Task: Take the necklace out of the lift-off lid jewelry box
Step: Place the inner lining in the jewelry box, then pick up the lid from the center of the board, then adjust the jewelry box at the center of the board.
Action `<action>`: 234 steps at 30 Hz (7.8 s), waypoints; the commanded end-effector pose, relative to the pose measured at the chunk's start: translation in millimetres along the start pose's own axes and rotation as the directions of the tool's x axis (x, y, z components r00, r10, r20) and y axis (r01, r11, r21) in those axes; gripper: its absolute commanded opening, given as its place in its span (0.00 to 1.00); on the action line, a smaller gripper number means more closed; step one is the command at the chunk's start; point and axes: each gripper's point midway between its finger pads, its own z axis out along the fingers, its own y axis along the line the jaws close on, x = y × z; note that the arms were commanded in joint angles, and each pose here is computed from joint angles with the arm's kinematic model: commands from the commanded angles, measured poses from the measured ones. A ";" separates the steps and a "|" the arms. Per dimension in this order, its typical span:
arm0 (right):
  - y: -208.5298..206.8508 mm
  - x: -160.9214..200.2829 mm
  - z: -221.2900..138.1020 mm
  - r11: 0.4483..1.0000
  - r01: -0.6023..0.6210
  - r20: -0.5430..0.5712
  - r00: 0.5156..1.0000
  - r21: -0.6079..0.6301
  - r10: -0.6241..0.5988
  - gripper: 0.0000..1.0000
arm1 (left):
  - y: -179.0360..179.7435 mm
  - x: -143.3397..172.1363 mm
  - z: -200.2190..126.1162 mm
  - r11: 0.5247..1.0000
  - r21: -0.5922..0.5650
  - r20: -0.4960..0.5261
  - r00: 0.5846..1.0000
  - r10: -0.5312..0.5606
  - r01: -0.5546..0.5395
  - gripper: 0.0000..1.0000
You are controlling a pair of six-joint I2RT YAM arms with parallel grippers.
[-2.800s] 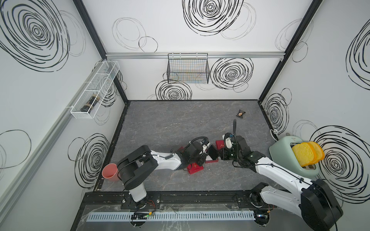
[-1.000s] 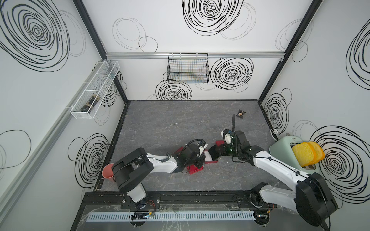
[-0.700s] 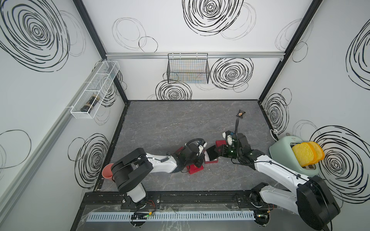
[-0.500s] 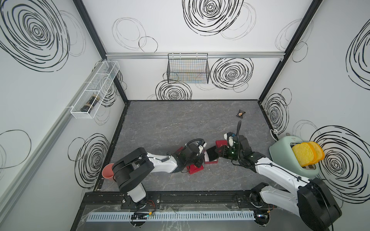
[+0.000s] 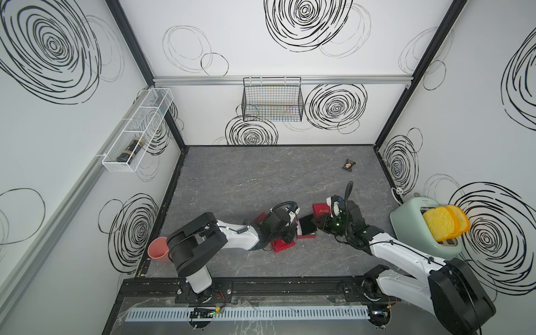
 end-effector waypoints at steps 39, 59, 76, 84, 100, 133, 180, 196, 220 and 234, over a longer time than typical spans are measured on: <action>1.7 10.3 14.7 0.860 0.389 -0.136 0.921 0.331 -0.364 0.45 | -0.1 -5.9 -6.7 1.000 -0.003 0.019 1.000 -0.022 0.022 0.05; 23.9 21.8 28.1 0.878 0.432 -0.172 0.899 0.208 -0.402 0.18 | -1.8 -22.6 -28.8 1.000 0.029 0.086 0.996 -0.001 -0.001 0.06; -49.1 30.1 41.0 0.779 0.459 -0.262 0.888 0.428 -0.379 0.17 | -5.2 -36.2 -49.3 0.998 0.010 0.130 0.990 0.054 -0.056 0.07; -31.2 20.9 39.7 0.760 0.502 -0.262 0.865 0.412 -0.429 0.19 | -3.0 -39.1 -60.5 0.998 -0.012 0.148 0.987 0.062 -0.061 0.07; -12.4 -48.4 12.0 0.739 0.454 -0.099 0.876 0.499 -0.472 0.74 | 2.7 -39.2 -78.6 0.998 -0.039 0.175 0.982 0.064 -0.058 0.29; -88.5 -77.6 33.2 0.673 0.371 -0.187 0.925 0.640 -0.331 0.93 | 3.2 -34.3 -102.6 0.996 -0.036 0.227 0.970 0.083 -0.077 0.84; -7.2 -0.4 18.6 0.917 0.289 -0.124 0.956 0.276 -0.264 0.80 | -7.8 -19.6 -31.9 0.996 -0.022 0.105 0.991 0.086 -0.084 0.44; -6.9 -9.7 3.0 0.959 0.188 -0.011 0.982 0.214 -0.190 0.80 | 13.8 -17.8 1.8 0.991 -0.112 0.010 0.997 0.072 -0.070 0.36; 2.0 -3.4 10.0 0.984 0.131 -0.006 0.991 0.118 -0.132 0.80 | 34.7 -31.1 -7.5 0.974 -0.209 0.026 0.996 0.090 -0.082 0.22; -0.9 -5.2 12.3 0.991 0.091 0.027 0.995 0.093 -0.094 0.79 | 24.1 -18.8 15.1 0.981 -0.148 -0.069 0.991 0.117 -0.126 0.18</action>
